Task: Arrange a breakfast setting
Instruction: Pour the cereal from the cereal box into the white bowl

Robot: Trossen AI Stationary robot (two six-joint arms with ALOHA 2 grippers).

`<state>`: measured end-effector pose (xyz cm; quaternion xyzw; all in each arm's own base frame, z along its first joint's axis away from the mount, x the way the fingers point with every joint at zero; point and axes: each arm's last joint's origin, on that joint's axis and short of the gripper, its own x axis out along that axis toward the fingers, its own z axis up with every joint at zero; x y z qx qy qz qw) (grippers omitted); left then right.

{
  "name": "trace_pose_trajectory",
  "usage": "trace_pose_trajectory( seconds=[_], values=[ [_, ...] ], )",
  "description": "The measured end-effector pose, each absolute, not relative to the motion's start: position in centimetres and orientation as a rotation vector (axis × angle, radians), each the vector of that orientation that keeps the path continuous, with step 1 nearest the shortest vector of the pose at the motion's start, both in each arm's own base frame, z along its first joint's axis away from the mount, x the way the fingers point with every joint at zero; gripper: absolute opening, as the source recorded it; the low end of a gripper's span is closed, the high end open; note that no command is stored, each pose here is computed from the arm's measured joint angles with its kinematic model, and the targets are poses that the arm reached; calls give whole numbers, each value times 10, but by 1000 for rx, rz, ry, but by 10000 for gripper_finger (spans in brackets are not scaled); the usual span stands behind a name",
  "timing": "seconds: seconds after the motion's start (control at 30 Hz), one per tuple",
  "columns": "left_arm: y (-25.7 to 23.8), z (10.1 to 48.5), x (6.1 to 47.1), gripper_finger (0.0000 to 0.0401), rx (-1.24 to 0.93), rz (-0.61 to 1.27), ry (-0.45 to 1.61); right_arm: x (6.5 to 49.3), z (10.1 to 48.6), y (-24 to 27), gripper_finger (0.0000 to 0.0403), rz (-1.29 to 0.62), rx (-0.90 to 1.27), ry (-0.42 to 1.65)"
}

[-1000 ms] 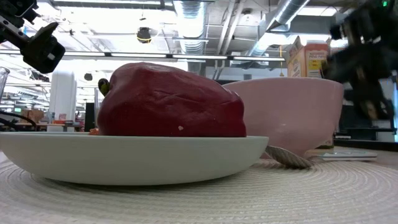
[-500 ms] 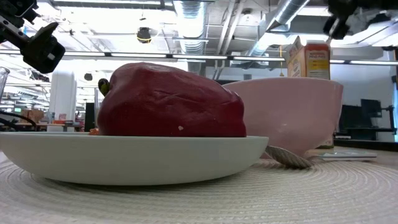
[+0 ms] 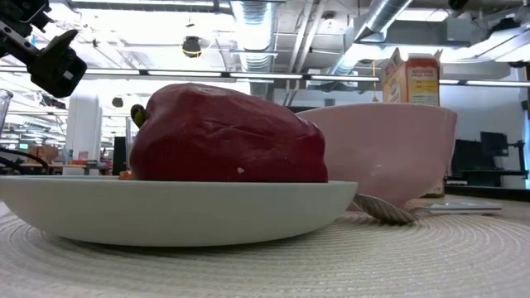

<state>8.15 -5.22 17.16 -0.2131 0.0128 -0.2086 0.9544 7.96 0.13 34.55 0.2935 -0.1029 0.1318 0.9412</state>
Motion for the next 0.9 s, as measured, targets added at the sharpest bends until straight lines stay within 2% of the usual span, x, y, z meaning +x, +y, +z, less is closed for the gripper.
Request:
trace_pose_trajectory(
  seconds=[0.33,0.53,0.67,0.9],
  values=[
    [-52,172,82,340,-433,-424,26,61,378,3,171,321,579,-303],
    [-52,172,82,340,-433,-423,26,64,378,2,171,321,731,-274],
    [-52,172,82,340,-432,-424,27,75,369,0,171,242,971,-173],
    [-52,172,82,340,-432,-423,26,86,328,-2,171,-31,1229,214]
  ],
)
